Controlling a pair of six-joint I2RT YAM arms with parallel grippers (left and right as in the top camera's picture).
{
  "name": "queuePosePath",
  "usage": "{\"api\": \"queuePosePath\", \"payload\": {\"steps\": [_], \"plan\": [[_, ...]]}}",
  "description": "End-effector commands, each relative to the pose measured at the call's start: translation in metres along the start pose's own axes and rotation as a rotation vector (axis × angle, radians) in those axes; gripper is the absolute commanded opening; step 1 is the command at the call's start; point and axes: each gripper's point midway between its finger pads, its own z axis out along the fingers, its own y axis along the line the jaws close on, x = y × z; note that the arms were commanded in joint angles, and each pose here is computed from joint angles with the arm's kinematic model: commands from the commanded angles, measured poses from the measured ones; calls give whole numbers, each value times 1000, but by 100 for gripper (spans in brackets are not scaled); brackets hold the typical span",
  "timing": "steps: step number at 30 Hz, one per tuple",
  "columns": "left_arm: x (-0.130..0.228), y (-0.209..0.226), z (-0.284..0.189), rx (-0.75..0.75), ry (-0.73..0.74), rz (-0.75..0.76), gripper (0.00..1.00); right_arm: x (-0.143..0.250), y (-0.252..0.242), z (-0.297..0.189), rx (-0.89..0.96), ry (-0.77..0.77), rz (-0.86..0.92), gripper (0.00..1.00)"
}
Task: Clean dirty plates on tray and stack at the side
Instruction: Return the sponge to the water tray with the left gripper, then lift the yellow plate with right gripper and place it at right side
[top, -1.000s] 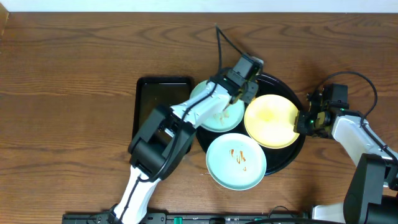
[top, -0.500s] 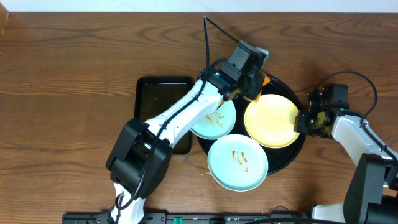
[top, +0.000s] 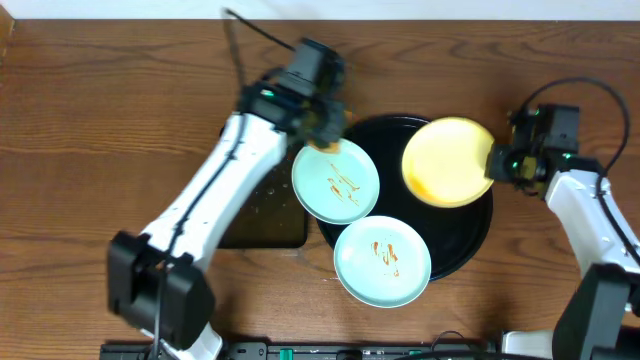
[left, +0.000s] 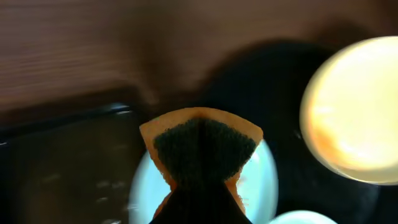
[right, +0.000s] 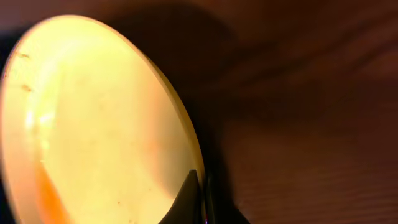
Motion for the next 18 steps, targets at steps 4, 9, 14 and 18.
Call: {"api": "queuePosePath", "payload": {"steps": [4, 9, 14, 18], "plan": [[-1, 79, -24, -152, 9, -139, 7, 17, 5, -28, 18, 78, -140, 1], [11, 111, -31, -192, 54, -220, 8, 51, 6, -33, 13, 217, -116, 1], [11, 117, -32, -199, 53, -232, 8, 25, 2, -30, 24, 115, -51, 1], [11, 117, -32, -199, 54, -232, 8, 4, 4, -31, 20, 38, -77, 1]]}}
